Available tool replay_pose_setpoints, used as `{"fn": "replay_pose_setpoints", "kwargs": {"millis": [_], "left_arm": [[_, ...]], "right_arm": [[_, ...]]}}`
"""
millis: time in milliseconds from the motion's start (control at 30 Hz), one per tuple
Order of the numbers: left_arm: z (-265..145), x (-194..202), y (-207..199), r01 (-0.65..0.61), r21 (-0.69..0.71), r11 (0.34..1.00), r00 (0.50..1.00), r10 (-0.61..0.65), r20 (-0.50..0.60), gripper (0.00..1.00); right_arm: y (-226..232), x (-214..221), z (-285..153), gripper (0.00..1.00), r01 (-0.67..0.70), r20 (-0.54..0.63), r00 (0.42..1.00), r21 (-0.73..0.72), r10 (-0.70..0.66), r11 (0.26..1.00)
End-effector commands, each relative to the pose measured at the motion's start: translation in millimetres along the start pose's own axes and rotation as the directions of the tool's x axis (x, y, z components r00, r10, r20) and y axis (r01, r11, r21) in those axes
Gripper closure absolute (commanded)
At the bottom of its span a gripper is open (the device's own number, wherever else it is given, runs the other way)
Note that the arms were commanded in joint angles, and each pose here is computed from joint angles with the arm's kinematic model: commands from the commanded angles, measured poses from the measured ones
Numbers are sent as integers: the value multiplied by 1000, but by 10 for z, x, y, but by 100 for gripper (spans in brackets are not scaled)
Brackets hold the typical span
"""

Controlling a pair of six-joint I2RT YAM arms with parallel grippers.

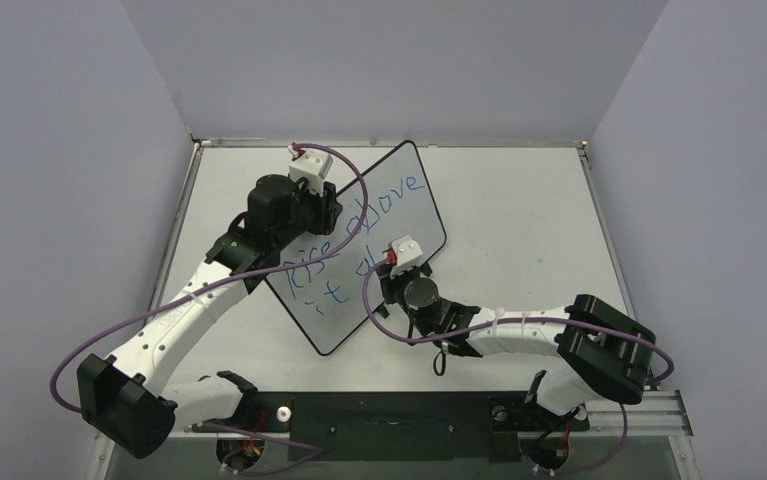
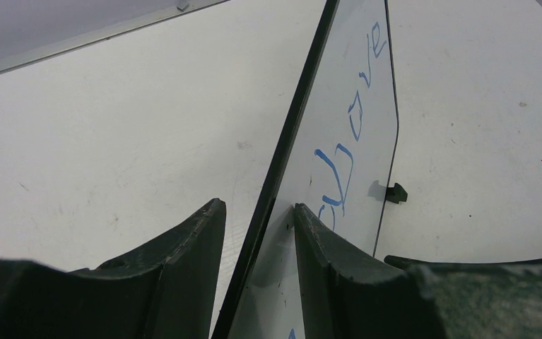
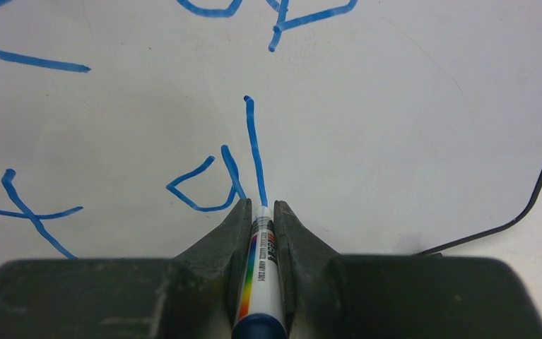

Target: Write a sentence on the whiteboard

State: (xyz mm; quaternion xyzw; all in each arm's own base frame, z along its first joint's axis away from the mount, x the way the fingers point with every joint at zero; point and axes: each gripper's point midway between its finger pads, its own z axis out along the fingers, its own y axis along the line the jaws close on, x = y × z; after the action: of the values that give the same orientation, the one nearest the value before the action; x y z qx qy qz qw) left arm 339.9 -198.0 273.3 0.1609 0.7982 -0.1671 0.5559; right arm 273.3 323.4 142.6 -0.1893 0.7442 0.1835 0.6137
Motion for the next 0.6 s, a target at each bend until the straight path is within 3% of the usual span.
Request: {"fn": "replay_pose_setpoints", "kwargs": {"millis": [0, 567], "left_arm": [[-120, -535, -123, -5, 47, 999, 986, -3, 170, 100], [-118, -533, -123, -4, 47, 999, 986, -4, 169, 100]], "right_arm": [[31, 165, 0, 100, -22, -30, 999, -9, 22, 1000], [-48, 15, 19, 100, -2, -3, 1000, 29, 2, 1000]]}}
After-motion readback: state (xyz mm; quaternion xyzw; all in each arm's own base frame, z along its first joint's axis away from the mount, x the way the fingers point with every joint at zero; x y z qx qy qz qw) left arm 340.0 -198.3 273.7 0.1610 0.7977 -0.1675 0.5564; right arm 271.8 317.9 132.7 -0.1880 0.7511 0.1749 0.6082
